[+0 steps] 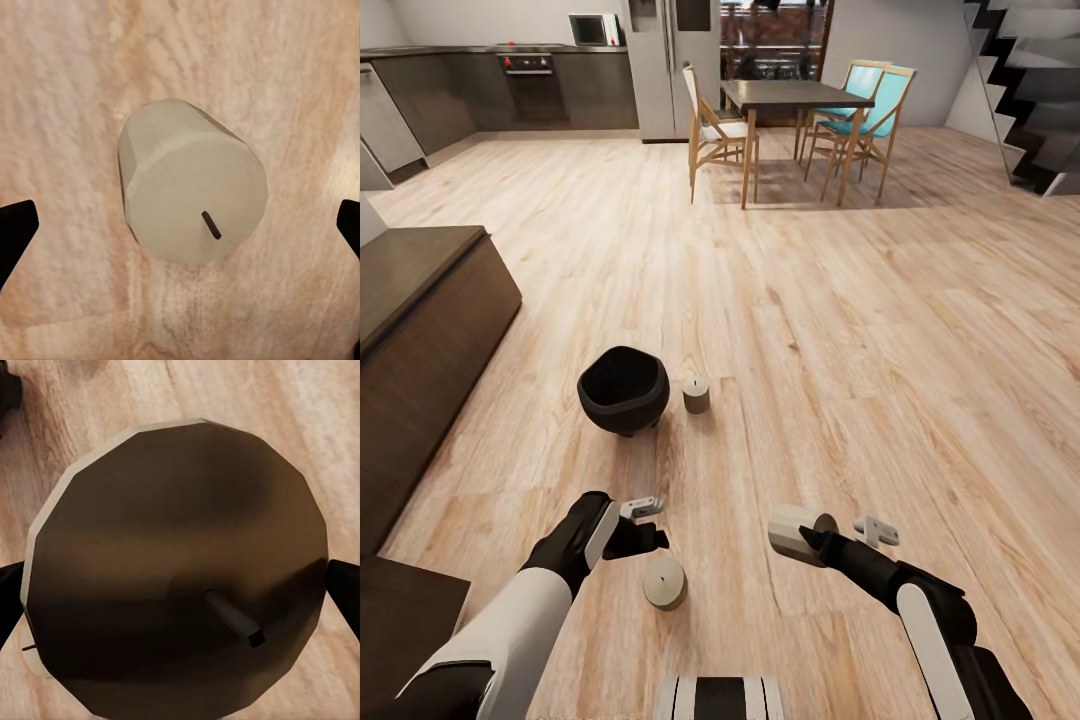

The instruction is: Place each of the two pumpkins and all three candles from the living room inside a cabinet in the living room (use any cabinet), then make sure every cabinet is closed, and position the cauldron so it is next to a table in the living room.

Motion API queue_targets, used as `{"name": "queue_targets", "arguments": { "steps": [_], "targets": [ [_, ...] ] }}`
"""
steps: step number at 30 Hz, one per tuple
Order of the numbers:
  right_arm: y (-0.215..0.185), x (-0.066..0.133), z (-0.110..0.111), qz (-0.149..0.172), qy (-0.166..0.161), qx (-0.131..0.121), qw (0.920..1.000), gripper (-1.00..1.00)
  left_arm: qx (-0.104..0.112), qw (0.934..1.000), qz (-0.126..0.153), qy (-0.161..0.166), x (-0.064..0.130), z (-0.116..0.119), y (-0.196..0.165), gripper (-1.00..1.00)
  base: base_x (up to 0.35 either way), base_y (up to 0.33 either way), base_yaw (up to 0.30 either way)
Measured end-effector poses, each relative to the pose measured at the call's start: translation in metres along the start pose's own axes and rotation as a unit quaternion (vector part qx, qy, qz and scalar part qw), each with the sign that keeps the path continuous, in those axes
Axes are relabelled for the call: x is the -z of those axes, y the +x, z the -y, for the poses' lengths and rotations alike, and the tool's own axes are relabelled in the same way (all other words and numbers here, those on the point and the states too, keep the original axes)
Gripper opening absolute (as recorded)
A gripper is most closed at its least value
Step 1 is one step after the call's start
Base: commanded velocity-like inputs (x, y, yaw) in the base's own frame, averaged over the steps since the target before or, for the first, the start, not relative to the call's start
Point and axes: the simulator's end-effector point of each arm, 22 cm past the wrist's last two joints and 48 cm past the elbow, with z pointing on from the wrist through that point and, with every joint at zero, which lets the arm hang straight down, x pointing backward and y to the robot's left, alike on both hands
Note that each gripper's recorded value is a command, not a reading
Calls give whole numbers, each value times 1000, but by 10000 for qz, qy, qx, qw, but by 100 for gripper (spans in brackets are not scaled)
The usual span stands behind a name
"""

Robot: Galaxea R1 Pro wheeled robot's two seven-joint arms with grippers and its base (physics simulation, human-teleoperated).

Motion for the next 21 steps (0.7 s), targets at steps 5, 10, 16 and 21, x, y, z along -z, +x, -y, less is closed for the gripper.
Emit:
{"name": "queue_targets", "arguments": {
  "steps": [5, 10, 16, 21],
  "targets": [
    [0, 0, 0, 0, 6, 7, 10000, -100, -7, 10000, 3, -8, 0, 0, 0, 100, 57, -39, 0],
    [0, 0, 1, -5, 19, 15, 10000, -100, -10, 10000, 0, -16, 0, -1, 0, 100, 63, -51, 0],
    [1, 0, 1, -7, 21, 16, 10000, -100, -9, 10000, 0, -14, 0, -1, 0, 100, 11, -52, 0],
    [1, 0, 1, -7, 20, 15, 10000, -100, -10, 10000, -3, -16, 0, -1, 0, 100, 1, -15, 0]
  ]
}}
